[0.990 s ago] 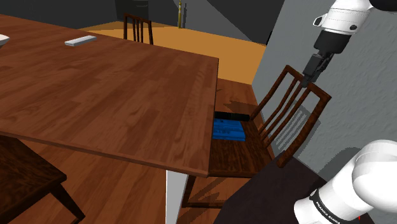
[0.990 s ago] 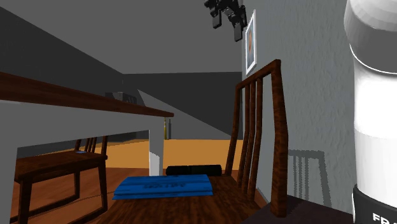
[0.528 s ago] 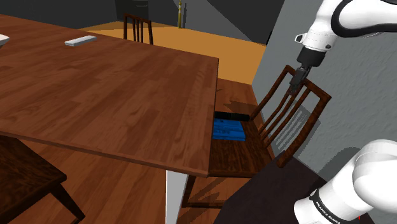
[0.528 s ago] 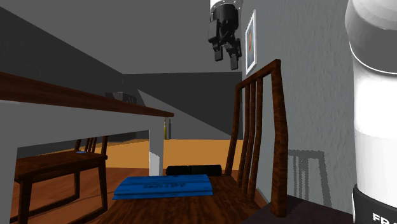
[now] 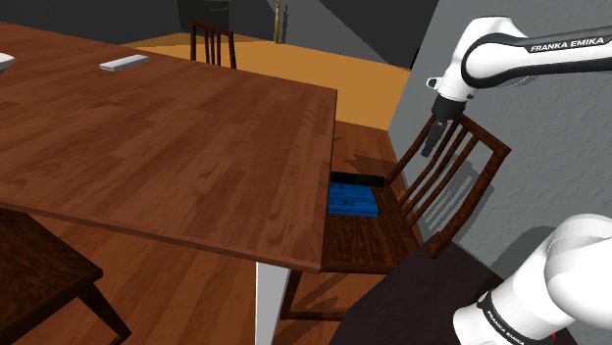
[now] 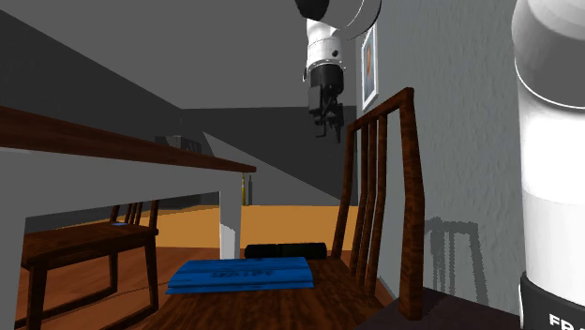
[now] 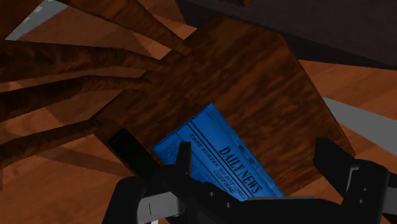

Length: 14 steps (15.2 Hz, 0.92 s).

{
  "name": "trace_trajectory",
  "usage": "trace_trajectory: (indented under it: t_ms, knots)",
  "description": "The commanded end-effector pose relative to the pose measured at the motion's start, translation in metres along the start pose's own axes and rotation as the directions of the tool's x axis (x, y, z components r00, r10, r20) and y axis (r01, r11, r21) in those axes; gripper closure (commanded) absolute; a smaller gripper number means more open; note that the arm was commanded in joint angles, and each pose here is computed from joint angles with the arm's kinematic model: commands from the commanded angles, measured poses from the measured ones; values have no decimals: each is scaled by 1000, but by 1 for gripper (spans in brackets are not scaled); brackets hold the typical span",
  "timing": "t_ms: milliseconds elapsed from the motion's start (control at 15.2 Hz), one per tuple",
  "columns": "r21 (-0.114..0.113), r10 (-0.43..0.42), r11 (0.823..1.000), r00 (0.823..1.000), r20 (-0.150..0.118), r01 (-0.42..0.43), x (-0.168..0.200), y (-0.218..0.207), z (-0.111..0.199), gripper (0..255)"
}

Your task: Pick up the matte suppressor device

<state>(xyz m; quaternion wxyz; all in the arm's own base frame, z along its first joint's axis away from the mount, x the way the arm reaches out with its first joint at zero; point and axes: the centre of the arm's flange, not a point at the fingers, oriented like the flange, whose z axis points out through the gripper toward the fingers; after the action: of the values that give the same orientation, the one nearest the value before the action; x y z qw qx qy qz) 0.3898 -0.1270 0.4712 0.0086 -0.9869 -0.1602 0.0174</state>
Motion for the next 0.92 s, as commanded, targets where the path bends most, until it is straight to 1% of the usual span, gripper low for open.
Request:
trace_trajectory:
  t_ms: [0,396,594,858]
  knots:
    - [0,-41,999,999,-2,41,11,14,16,0]
    - [8,-154,988,988,-3,154,50,58,71,0]
    - [11,-210,978,978,-4,210,71,77,99,0]
    - [16,-284,959,959,-6,284,101,102,135,0]
